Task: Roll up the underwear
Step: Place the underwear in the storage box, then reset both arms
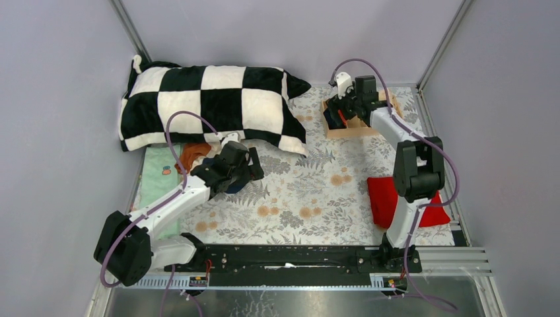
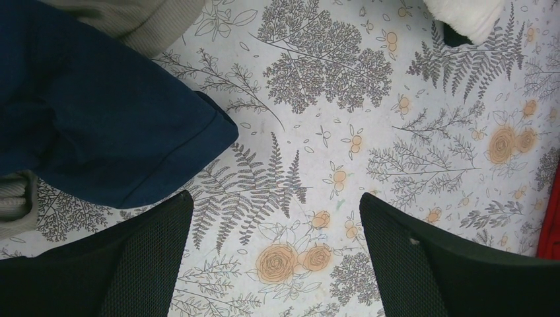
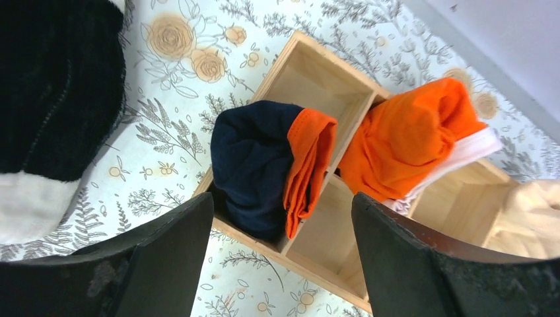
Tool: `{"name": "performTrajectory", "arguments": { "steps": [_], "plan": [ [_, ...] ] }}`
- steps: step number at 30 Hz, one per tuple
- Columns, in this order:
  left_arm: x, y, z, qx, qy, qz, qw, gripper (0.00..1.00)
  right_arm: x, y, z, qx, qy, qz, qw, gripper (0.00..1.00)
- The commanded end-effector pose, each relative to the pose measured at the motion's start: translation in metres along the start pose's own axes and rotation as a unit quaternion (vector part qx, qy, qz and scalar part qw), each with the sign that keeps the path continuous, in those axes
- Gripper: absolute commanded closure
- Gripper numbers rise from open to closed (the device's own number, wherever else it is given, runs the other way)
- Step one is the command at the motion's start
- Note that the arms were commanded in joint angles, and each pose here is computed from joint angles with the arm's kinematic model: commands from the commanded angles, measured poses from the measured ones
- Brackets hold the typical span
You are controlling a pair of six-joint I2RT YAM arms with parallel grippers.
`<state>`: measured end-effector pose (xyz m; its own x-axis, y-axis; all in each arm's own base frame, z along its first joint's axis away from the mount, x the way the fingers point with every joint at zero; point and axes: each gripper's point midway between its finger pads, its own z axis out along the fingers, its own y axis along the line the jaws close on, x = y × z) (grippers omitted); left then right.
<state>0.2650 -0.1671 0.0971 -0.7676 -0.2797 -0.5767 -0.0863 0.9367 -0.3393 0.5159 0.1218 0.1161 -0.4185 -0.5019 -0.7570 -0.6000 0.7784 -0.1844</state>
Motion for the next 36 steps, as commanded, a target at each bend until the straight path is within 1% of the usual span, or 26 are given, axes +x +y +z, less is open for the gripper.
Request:
{"name": "performTrajectory", "arguments": {
  "steps": [1,4,7,9,10,11,13,16,19,23,26,30,33,36],
  "plan": [
    [-0.016,-0.001,-0.006,-0.004,-0.019,0.005,1.000,0.01,-0.046,-0.015,-0.040,0.047,-0.062,0.014,0.997,0.16],
    [-0.023,0.001,-0.011,-0.011,-0.032,0.004,0.999,0.01,-0.064,-0.018,-0.064,0.068,-0.092,0.052,0.992,0.15],
    [-0.033,0.002,-0.017,-0.014,-0.049,0.007,0.999,0.01,-0.081,-0.012,-0.093,0.070,-0.123,0.120,0.983,0.13],
    [-0.040,0.001,-0.022,-0.012,-0.060,0.011,0.998,0.01,-0.088,0.000,-0.112,0.054,-0.138,0.176,0.973,0.13],
    [-0.044,0.001,-0.026,-0.010,-0.067,0.013,0.998,0.01,-0.091,0.006,-0.121,0.044,-0.143,0.200,0.968,0.08],
    [-0.047,0.000,-0.030,-0.008,-0.075,0.016,0.997,0.01,-0.094,0.014,-0.130,0.032,-0.144,0.236,0.960,0.01],
    [-0.056,-0.001,-0.039,-0.005,-0.093,0.021,0.995,0.01,-0.096,0.031,-0.146,0.000,-0.142,0.288,0.947,0.00],
    [-0.069,0.002,-0.057,-0.008,-0.123,0.033,0.992,0.01,-0.089,0.050,-0.166,-0.022,-0.143,0.327,0.934,0.00],
    [-0.082,0.003,-0.080,-0.001,-0.153,0.047,0.987,0.01,-0.071,0.062,-0.191,-0.011,-0.134,0.337,0.932,0.00],
    [-0.094,0.005,-0.114,0.014,-0.194,0.054,0.980,0.01,-0.037,0.072,-0.227,0.025,-0.084,0.340,0.936,0.00],
    [-0.095,0.014,-0.130,0.013,-0.219,0.054,0.974,0.01,-0.014,0.080,-0.253,0.051,-0.071,0.337,0.938,0.00],
    [-0.092,0.024,-0.141,0.015,-0.240,0.047,0.969,0.01,0.009,0.092,-0.276,0.064,-0.083,0.332,0.938,0.00],
    [-0.089,0.032,-0.141,0.007,-0.248,0.042,0.968,0.01,0.028,0.103,-0.282,0.064,-0.090,0.333,0.937,0.00],
    [-0.092,0.035,-0.145,0.002,-0.256,0.041,0.966,0.01,0.038,0.110,-0.288,0.067,-0.112,0.338,0.932,0.00]
  ]
}}
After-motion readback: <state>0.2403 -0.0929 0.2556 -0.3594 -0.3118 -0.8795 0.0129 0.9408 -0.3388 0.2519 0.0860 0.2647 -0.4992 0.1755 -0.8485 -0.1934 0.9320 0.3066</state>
